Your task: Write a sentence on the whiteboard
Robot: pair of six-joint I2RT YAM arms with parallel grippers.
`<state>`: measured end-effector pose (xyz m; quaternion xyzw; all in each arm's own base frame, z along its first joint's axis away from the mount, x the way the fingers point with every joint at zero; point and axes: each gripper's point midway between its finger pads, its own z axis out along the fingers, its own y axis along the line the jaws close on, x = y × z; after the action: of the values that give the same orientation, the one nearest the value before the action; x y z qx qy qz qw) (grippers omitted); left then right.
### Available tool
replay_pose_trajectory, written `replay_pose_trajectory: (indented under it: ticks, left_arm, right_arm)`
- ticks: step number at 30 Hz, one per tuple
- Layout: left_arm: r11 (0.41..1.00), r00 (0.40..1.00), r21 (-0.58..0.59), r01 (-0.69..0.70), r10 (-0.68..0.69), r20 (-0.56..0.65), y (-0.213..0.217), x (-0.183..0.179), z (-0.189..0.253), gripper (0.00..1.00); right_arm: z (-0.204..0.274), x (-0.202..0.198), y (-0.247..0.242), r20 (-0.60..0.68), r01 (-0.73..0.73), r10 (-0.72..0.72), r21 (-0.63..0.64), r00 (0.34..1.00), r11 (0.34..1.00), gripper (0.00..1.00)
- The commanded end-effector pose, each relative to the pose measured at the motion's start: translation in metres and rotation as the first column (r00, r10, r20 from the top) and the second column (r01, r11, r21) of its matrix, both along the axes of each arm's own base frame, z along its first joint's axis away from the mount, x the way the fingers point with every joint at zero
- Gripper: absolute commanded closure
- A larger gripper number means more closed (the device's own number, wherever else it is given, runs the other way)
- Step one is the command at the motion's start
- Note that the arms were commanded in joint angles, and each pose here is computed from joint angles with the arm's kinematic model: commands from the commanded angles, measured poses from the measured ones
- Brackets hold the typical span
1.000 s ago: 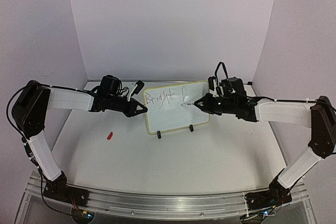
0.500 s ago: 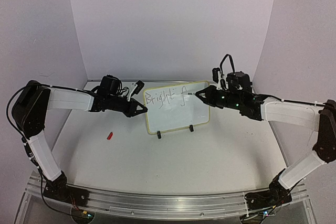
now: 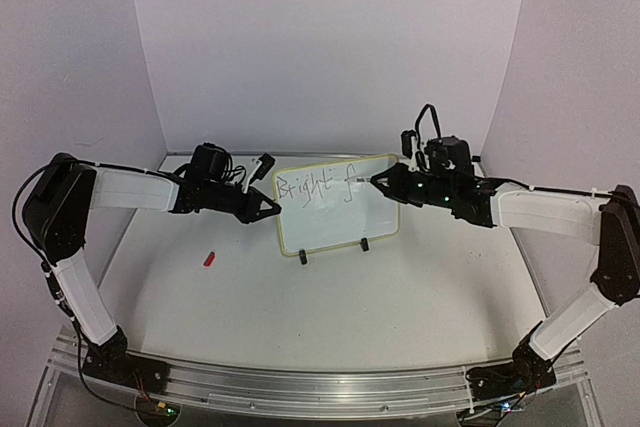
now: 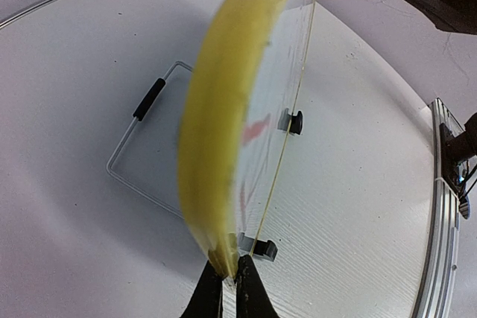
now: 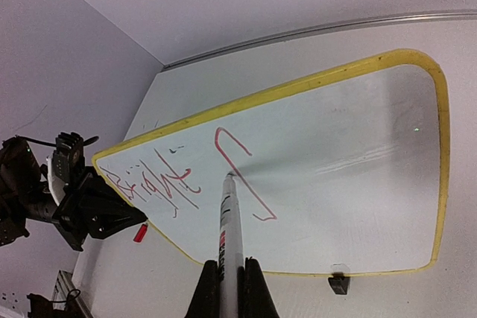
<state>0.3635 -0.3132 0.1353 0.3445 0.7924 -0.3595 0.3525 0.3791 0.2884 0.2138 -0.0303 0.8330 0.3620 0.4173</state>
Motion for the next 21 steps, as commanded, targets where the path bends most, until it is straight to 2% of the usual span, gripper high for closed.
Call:
replay_pose_trajectory:
  ticks: [1, 10, 17, 21]
  left_arm:
    - [0.995, 0.998, 0.078, -0.058, 0.056, 0.027, 0.01, 0.016, -0.012, 1.0]
    - [0.995, 0.998, 0.08, -0.058, 0.056, 0.027, 0.01, 0.015, -0.012, 1.0]
    - [0.995, 0.998, 0.081, -0.058, 0.056, 0.026, 0.01, 0.016, -0.013, 1.0]
    - [0.995, 0.998, 0.079, -0.057, 0.055, 0.028, 0.01, 0.015, -0.011, 1.0]
  right_arm:
    - [0.014, 0.013, -0.004, 0.042, 0.049, -0.049, -0.008, 0.998, 0.999, 1.0]
    - [0.017, 0.012, -0.015, 0.057, 0.094, -0.092, -0.032, 0.994, 0.995, 1.0]
    - [0.026, 0.003, -0.013, 0.073, 0.049, -0.048, -0.02, 0.996, 0.999, 1.0]
    - [0.035, -0.003, -0.023, 0.093, 0.075, -0.073, -0.014, 0.993, 0.997, 1.0]
